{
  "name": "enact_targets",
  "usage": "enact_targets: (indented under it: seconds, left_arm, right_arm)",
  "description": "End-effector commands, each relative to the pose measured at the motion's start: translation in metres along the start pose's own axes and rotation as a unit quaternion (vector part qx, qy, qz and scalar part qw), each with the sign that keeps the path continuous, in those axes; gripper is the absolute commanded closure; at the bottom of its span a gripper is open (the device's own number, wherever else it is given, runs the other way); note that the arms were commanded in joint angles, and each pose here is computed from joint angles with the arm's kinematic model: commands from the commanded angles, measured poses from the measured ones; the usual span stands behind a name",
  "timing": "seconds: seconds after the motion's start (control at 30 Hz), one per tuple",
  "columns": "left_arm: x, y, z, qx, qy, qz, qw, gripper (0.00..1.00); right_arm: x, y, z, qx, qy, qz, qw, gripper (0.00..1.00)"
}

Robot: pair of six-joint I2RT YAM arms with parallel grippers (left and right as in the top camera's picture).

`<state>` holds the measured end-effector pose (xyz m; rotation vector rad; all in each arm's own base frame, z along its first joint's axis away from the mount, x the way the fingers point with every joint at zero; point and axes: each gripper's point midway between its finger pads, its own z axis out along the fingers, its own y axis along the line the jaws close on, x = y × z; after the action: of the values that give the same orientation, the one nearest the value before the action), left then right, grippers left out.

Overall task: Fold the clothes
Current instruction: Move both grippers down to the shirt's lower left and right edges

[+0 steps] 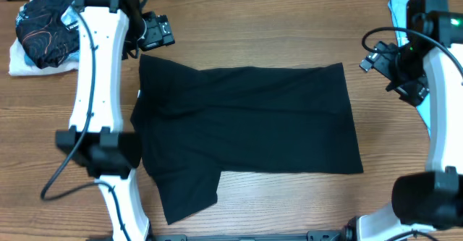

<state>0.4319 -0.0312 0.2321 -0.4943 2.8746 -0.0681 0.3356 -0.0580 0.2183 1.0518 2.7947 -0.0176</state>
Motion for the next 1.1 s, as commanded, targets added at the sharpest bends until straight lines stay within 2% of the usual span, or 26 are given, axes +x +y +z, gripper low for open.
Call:
enact_targets:
  seconds: [0.0,0.1,0.13,0.23,0.47,0.8,1.07]
  left_arm:
    - [0.033,-0.003,-0.07,0.046,-0.046,0.018,0.998,0.0]
    - [0.076,0.008,-0.093,0.047,-0.044,0.03,0.997,0.0]
    - [0.102,0.015,-0.099,0.043,-0.039,0.023,0.998,0.0]
    - [0.139,0.023,-0.104,0.046,-0.034,0.014,0.998,0.0]
    - [0.213,0.036,-0.084,0.051,-0.008,0.013,0.999,0.0]
    - [0.262,0.054,0.013,-0.01,0.1,-0.011,0.995,0.0]
    - [0.293,0.075,0.055,-0.075,0.17,-0.053,0.981,0.0]
  right_arm:
    - [0.009,-0.008,-0.036,-0.023,-0.03,0.008,0.999,0.0]
    - [0.027,-0.019,-0.048,-0.019,-0.021,0.007,1.0,0.0]
    - [0.036,-0.019,-0.05,-0.032,-0.015,0.004,0.999,0.0]
    - [0.051,-0.022,-0.051,-0.039,-0.007,0.004,0.999,0.0]
    - [0.08,-0.039,-0.042,-0.043,-0.011,0.004,0.999,0.0]
    - [0.1,-0.043,0.015,-0.035,0.031,0.003,0.999,0.0]
    - [0.109,-0.038,0.053,-0.047,0.052,0.004,0.998,0.0]
